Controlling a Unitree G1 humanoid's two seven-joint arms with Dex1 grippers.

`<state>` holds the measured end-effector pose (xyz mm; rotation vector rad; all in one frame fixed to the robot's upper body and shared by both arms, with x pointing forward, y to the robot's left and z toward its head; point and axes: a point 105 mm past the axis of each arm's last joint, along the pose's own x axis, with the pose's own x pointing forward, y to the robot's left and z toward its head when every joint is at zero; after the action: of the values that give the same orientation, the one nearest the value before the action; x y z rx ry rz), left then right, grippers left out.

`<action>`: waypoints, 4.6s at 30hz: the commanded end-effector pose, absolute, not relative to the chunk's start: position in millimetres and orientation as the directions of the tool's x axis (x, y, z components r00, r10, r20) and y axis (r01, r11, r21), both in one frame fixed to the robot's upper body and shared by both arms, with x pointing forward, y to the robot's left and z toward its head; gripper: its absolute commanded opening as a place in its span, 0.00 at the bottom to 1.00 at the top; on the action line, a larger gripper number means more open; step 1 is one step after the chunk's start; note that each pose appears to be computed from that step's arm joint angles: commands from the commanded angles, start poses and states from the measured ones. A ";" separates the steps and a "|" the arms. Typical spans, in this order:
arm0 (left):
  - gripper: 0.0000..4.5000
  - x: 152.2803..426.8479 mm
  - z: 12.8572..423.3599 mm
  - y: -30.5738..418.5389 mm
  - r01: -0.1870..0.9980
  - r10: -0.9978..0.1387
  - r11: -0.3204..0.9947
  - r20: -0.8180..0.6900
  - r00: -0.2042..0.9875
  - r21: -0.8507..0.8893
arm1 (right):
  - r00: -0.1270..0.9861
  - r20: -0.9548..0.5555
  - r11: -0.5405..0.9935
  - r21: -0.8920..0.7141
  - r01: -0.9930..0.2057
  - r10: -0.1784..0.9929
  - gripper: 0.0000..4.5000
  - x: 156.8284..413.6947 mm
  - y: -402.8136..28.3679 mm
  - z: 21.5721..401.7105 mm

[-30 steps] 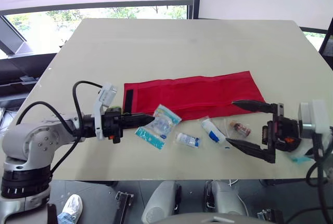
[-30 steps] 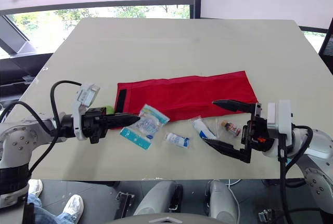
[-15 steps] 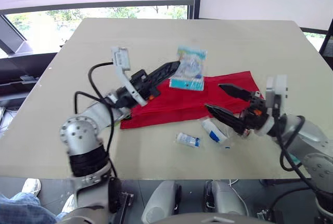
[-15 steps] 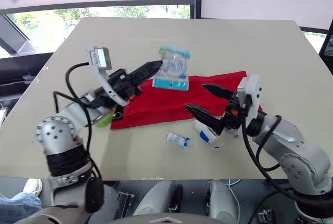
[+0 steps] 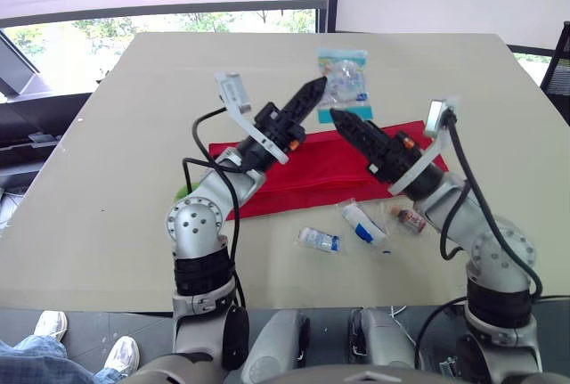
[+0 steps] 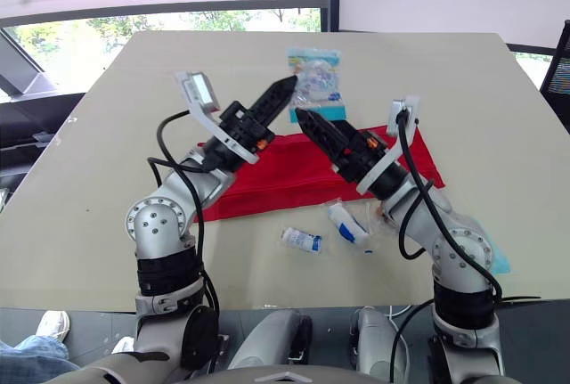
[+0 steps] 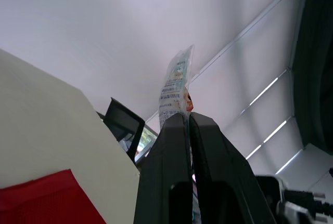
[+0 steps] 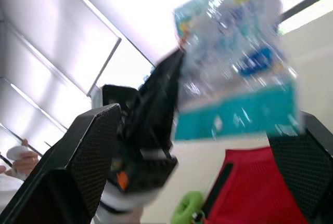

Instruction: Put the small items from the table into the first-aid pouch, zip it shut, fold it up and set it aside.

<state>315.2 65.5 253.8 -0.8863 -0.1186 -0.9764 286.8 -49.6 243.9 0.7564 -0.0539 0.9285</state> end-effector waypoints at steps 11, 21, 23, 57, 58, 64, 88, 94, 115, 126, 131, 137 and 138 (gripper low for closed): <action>0.00 303.3 242.5 62.7 0.807 -0.726 0.285 0.433 0.534 -0.518 | 0.629 0.451 0.357 0.551 -0.755 0.633 0.04 297.4 -52.0 265.3; 0.17 303.7 234.8 69.8 0.803 -0.737 0.311 0.404 0.541 -0.508 | 0.628 0.443 0.371 0.538 -0.757 0.640 0.03 295.7 -57.1 263.3; 0.29 305.1 233.8 77.8 0.806 -0.742 0.342 0.386 0.547 -0.484 | 0.631 0.428 0.386 0.530 -0.755 0.647 0.03 295.9 -60.7 260.2; 0.99 299.5 188.9 203.3 0.811 -0.793 0.581 -0.181 0.582 0.063 | 0.465 0.049 0.438 0.259 -0.861 0.884 0.03 244.6 -114.8 202.1; 0.99 300.1 185.1 211.3 0.805 -0.775 0.580 -0.217 0.593 0.126 | 0.469 0.043 0.446 0.243 -0.861 0.882 0.03 242.9 -118.5 202.6; 0.99 301.3 164.9 240.4 0.761 -0.688 0.525 -0.336 0.643 0.381 | 0.483 0.072 0.472 0.132 -0.872 0.872 0.03 234.6 -136.9 215.3; 0.99 333.2 139.1 240.7 0.875 -0.733 0.412 -0.477 0.485 0.255 | 0.415 -0.093 0.403 -0.130 -0.906 0.905 0.03 232.8 -124.0 190.2; 0.99 338.1 132.3 235.8 0.900 -0.722 0.340 -0.537 0.436 0.274 | 0.431 -0.071 0.419 -0.138 -0.897 0.899 0.03 233.8 -121.6 191.7; 0.32 343.1 110.7 233.0 0.906 -0.689 0.256 -0.594 0.415 0.336 | 0.451 -0.052 0.441 -0.137 -0.887 0.891 0.03 232.7 -116.4 194.1; 0.03 337.1 111.9 226.5 0.937 -0.766 0.309 -0.540 0.348 0.165 | 0.456 -0.051 0.446 -0.138 -0.884 0.888 0.03 232.1 -115.7 193.3; 0.03 329.0 124.0 223.6 0.945 -0.803 0.310 -0.505 0.316 0.099 | 0.463 -0.037 0.457 -0.114 -0.882 0.885 0.03 231.9 -113.3 193.7; 0.03 327.6 144.0 205.2 0.933 -0.855 0.357 -0.385 0.348 0.051 | 0.489 -0.018 0.489 0.099 -0.867 0.872 0.03 234.0 -88.4 180.4; 0.03 328.4 146.2 200.3 0.927 -0.861 0.374 -0.356 0.363 0.040 | 0.490 -0.023 0.488 0.133 -0.863 0.872 0.03 234.3 -82.9 177.0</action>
<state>326.7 206.5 130.0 0.2758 0.3675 -1.1751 238.2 -90.1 172.5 0.1004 0.0928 1.0452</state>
